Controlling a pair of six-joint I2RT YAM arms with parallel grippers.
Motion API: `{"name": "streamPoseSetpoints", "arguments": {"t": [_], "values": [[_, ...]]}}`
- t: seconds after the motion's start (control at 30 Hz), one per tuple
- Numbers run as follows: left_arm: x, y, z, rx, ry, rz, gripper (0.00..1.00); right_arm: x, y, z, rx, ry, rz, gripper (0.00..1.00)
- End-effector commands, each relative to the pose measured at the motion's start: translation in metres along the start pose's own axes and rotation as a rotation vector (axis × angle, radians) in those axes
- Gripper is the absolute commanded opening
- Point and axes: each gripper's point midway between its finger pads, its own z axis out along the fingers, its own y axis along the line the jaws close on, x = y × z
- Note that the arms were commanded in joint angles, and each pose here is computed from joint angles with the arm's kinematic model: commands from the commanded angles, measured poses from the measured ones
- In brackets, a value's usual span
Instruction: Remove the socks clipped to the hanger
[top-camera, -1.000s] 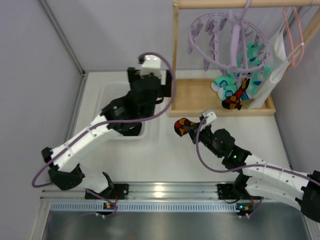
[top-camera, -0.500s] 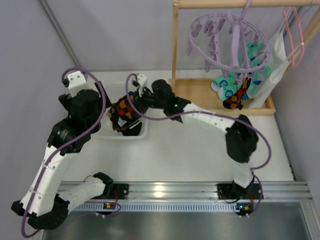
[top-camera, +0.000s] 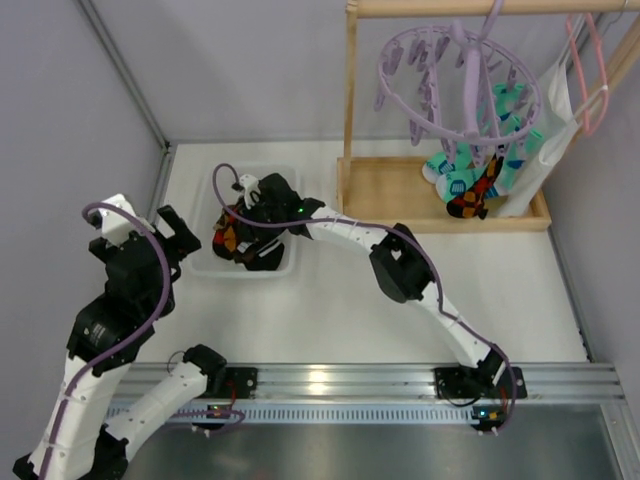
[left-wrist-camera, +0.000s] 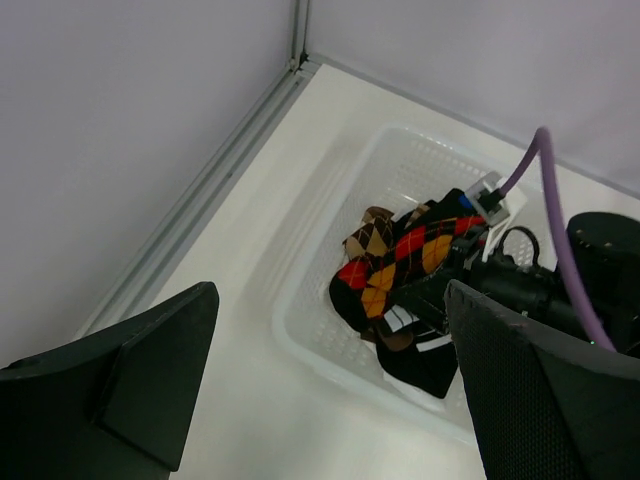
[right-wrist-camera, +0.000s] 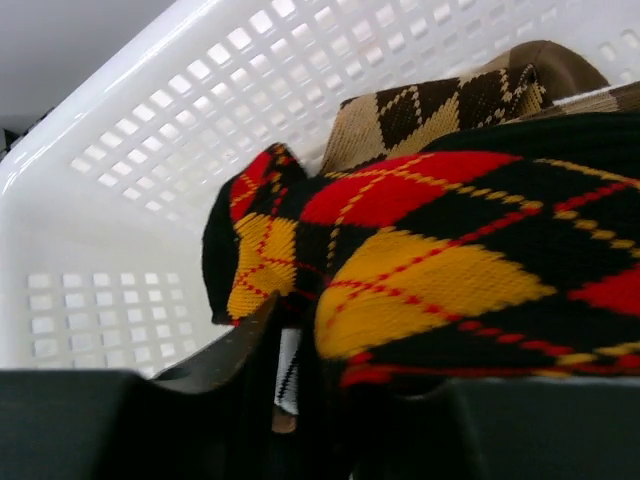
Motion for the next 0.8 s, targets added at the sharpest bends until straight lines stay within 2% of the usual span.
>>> {"name": "streamPoseSetpoints", "arguments": {"t": [0.0, 0.03, 0.07, 0.1, 0.13, 0.17, 0.2, 0.37, 0.43, 0.47, 0.53, 0.57, 0.6, 0.63, 0.67, 0.7, 0.73, 0.77], "values": [[0.035, -0.010, 0.007, 0.032, 0.072, -0.007, 0.98, -0.031, -0.001, -0.024, 0.036, -0.052, -0.003, 0.30], [0.039, -0.010, 0.008, 0.034, 0.078, -0.016, 0.98, -0.041, 0.006, -0.031, 0.026, -0.084, -0.007, 0.32], [0.044, -0.011, 0.008, 0.037, 0.085, -0.023, 0.98, -0.067, 0.020, -0.051, 0.020, -0.138, -0.025, 0.42], [0.049, -0.011, 0.008, 0.041, 0.096, -0.038, 0.98, -0.074, 0.023, -0.058, 0.021, -0.154, -0.031, 0.49], [0.051, -0.012, 0.007, 0.048, 0.098, -0.048, 0.98, -0.076, 0.025, -0.065, 0.025, -0.155, -0.032, 0.59], [0.052, -0.012, 0.006, 0.051, 0.098, -0.058, 0.98, -0.093, 0.034, -0.080, 0.023, -0.187, -0.045, 0.79], [0.051, -0.010, 0.005, 0.052, 0.093, -0.074, 0.98, -0.097, 0.037, -0.087, 0.023, -0.195, -0.047, 0.85], [0.050, -0.006, 0.003, 0.048, 0.080, -0.089, 0.98, -0.120, 0.059, -0.130, 0.020, -0.250, -0.061, 0.99], [0.051, -0.006, 0.004, 0.045, 0.082, -0.087, 0.98, -0.115, 0.056, -0.140, 0.055, -0.250, -0.046, 1.00], [0.052, -0.007, 0.004, 0.048, 0.086, -0.087, 0.98, -0.127, 0.061, -0.159, 0.065, -0.288, -0.050, 0.99], [0.052, -0.011, 0.003, 0.074, 0.083, -0.108, 0.98, -0.113, 0.053, -0.172, 0.113, -0.285, -0.028, 0.99], [0.055, -0.014, 0.003, 0.090, 0.088, -0.106, 0.98, -0.127, 0.063, -0.202, 0.127, -0.344, -0.041, 0.99], [0.057, -0.016, 0.003, 0.111, 0.089, -0.091, 0.98, -0.100, 0.053, -0.205, 0.162, -0.323, -0.020, 1.00], [0.057, -0.026, 0.002, 0.158, 0.093, -0.095, 0.98, -0.099, 0.049, -0.221, 0.211, -0.361, -0.022, 1.00], [0.065, -0.029, 0.005, 0.171, 0.109, -0.074, 0.98, -0.112, 0.060, -0.258, 0.229, -0.440, -0.040, 0.99], [0.071, -0.034, 0.006, 0.187, 0.124, -0.051, 0.98, -0.080, 0.048, -0.262, 0.272, -0.399, -0.017, 1.00], [0.076, -0.039, 0.007, 0.210, 0.136, -0.037, 0.98, -0.088, 0.055, -0.300, 0.316, -0.466, -0.044, 0.99], [0.089, -0.051, 0.008, 0.265, 0.178, -0.007, 0.98, -0.078, 0.046, -0.320, 0.369, -0.475, -0.045, 0.99]]}}
